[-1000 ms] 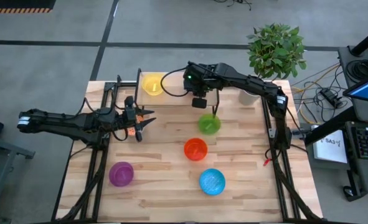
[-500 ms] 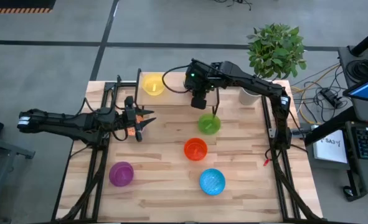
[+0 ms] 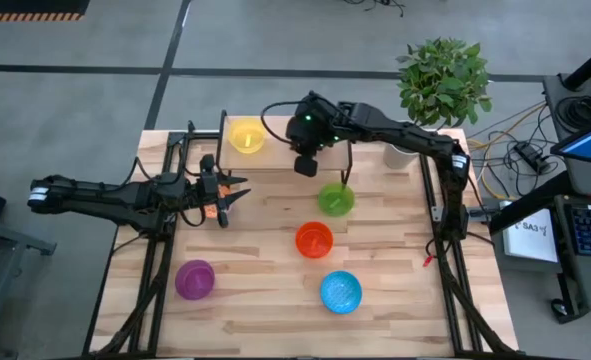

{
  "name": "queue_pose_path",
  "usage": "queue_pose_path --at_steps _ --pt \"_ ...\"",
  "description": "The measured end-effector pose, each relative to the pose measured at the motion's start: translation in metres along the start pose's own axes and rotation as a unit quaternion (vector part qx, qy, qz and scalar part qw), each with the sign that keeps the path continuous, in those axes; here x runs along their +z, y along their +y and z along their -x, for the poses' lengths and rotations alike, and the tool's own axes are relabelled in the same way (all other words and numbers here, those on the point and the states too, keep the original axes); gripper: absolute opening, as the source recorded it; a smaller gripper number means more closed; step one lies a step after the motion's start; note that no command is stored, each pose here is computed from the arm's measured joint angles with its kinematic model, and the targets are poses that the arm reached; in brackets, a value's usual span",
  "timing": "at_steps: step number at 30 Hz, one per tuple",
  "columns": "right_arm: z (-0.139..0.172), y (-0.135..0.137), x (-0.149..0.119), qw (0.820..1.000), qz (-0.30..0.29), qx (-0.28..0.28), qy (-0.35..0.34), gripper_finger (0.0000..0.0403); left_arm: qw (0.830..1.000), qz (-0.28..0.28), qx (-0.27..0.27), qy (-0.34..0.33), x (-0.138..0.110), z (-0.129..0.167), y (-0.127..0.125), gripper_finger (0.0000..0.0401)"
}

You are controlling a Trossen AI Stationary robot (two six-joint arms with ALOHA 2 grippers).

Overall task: Place and stack bowls onto a shelf
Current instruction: Stack the yellow patterned bowl on top of the blue patterned bowl on the shelf

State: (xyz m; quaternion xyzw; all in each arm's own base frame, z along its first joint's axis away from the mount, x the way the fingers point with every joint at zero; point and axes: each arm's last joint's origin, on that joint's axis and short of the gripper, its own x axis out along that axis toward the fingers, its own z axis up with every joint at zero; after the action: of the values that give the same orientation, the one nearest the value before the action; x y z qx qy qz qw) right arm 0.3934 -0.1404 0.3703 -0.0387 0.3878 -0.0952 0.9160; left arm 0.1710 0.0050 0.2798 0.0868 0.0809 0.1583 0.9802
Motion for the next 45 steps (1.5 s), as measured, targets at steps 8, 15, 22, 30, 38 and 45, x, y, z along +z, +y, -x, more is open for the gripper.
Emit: queue_pose_path --at_steps 8,15,22,30,38,45 --pt "-0.019 -0.004 -0.003 0.995 -0.015 -0.083 -0.047 0.0009 1.0 0.0 0.0 0.0 0.0 0.0 0.0 0.0109" --pt "-0.032 -0.009 -0.027 0.989 -0.053 -0.109 -0.079 0.0009 1.0 0.0 0.0 0.0 0.0 0.0 0.0 0.0109" --pt "-0.03 -0.004 -0.042 0.985 -0.074 -0.11 -0.114 0.0009 1.0 -0.002 0.0 0.0 0.0 0.0 0.0 0.0109" --pt "-0.038 -0.001 -0.053 0.985 -0.088 -0.107 -0.108 0.0009 1.0 0.0 0.001 -0.005 0.001 0.0 0.0 0.0109" --pt "-0.014 0.005 -0.044 0.98 -0.088 -0.112 -0.137 0.0009 1.0 0.0 0.001 -0.005 0.001 0.0 0.0 0.0109" --pt "0.003 0.009 -0.065 0.97 -0.107 -0.163 -0.147 0.0009 1.0 0.0 0.0 -0.005 0.001 0.0 0.0 0.0109"
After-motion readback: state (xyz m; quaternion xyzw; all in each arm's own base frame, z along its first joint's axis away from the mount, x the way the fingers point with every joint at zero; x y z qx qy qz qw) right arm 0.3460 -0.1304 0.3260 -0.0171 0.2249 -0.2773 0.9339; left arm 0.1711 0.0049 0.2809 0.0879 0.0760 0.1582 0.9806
